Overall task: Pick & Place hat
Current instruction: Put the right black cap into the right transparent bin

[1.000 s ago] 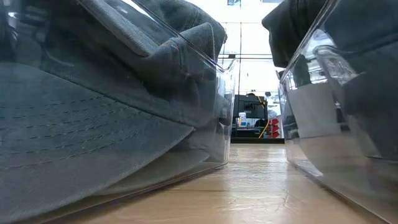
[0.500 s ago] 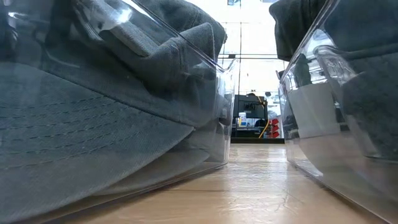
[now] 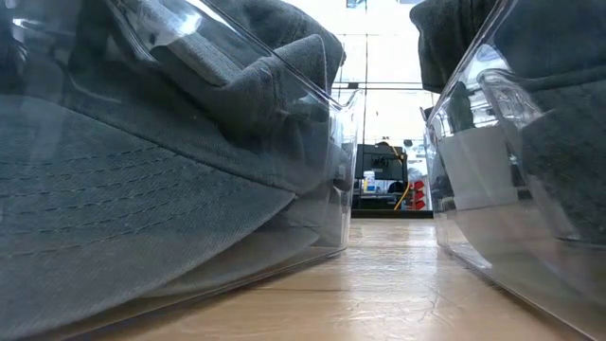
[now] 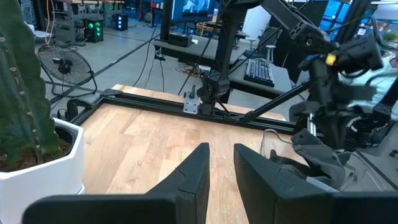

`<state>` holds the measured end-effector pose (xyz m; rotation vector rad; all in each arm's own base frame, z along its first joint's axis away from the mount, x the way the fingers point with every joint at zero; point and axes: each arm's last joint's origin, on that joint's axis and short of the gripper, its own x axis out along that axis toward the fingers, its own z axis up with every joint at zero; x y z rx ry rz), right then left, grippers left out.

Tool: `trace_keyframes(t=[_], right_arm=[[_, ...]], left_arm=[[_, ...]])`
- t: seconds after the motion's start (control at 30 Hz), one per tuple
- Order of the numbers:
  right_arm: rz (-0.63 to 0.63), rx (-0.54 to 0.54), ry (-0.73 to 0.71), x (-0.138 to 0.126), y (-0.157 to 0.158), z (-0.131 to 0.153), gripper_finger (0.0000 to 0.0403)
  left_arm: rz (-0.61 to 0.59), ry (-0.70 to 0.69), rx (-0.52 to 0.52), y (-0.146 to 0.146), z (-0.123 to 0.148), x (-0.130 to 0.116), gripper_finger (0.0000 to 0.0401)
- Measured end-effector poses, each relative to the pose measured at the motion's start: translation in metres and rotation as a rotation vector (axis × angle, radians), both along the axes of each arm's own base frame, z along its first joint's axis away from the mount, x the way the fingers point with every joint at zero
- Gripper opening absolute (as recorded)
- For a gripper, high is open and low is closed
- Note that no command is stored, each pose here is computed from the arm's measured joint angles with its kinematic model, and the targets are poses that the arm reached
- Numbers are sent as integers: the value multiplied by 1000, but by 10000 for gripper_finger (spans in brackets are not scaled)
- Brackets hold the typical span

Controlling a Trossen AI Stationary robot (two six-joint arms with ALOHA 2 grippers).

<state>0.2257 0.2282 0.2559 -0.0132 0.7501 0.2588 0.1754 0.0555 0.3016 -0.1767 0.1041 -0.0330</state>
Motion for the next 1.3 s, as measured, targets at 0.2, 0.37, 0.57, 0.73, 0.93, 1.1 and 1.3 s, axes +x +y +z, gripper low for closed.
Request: trace_keyframes(t=[0.2, 0.37, 0.57, 0.73, 0.93, 1.1, 1.3], right_arm=[[7, -15, 20, 3, 2, 5, 1], [0, -76, 16, 4, 1, 34, 0], [30, -129, 76, 13, 10, 42, 0], [115, -178, 303, 29, 23, 7, 0], [58, -296, 490, 39, 13, -26, 0], [-31, -374, 559, 38, -7, -39, 0], [-47, -363, 599, 37, -17, -57, 0]], left_arm=[[0, 0, 0, 0, 0, 0, 81], [0, 0, 0, 0, 0, 0, 81], [0, 0, 0, 0, 0, 0, 81], [0, 0, 0, 0, 0, 0, 81], [0, 0, 0, 0, 0, 0, 81], [0, 0, 0, 0, 0, 0, 81], [0, 0, 0, 0, 0, 0, 81]])
